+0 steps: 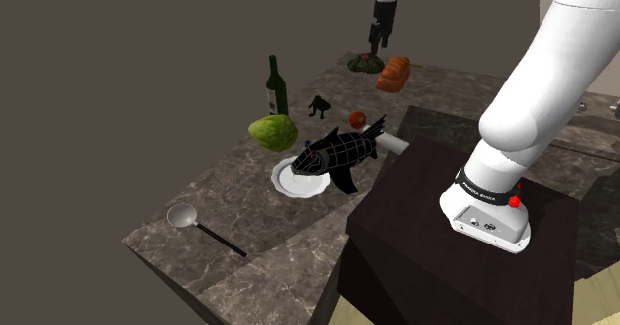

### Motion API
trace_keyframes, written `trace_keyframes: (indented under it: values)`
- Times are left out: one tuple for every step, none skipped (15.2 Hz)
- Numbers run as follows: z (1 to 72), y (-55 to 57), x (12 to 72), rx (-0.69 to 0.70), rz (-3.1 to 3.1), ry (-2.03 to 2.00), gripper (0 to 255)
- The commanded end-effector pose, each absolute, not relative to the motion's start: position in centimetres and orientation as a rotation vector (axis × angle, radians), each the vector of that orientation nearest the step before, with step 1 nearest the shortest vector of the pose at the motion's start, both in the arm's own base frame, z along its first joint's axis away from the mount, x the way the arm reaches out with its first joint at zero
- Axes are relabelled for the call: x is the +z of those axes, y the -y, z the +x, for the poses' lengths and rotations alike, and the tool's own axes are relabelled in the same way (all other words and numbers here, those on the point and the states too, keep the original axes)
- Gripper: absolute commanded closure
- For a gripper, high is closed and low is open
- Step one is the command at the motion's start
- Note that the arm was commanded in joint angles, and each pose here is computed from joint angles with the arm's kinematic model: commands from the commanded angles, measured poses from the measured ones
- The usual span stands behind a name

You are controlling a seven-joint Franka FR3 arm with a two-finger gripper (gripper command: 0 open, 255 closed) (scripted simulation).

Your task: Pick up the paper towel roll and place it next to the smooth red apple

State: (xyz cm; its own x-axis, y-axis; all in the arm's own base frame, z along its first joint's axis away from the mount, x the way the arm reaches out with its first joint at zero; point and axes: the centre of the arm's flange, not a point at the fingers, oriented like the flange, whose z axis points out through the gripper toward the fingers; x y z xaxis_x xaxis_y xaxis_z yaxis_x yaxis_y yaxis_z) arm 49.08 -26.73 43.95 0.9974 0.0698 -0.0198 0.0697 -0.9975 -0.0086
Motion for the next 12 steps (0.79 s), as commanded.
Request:
trace_keyframes:
  values:
    - [49.9, 25.6, 41.6, 0.038, -3.159, 0.07, 0]
    - [50.3, 24.9, 40.5, 0.043, -3.172, 0.051, 0]
    - [50.8, 24.2, 39.3, 0.048, -3.185, 0.032, 0]
    - [51.2, 23.6, 38.1, 0.053, -3.197, 0.012, 0]
    - [51.7, 23.0, 36.9, 0.058, -3.21, -0.007, 0]
    - [52.1, 22.4, 35.7, 0.063, -3.223, -0.027, 0]
    - [52.4, 22.1, 35.0, 0.066, -3.23, -0.038, 0]
    - [52.4, 22.2, 34.4, 0.066, -3.23, -0.038, 0]
    - [52.3, 22.2, 33.9, 0.066, -3.23, -0.038, 0]
    - [52.3, 22.3, 33.4, 0.066, -3.23, -0.038, 0]
    - [52.3, 22.3, 32.8, 0.066, -3.23, -0.038, 0]
    - [52.3, 22.3, 32.3, 0.066, -3.23, -0.038, 0]
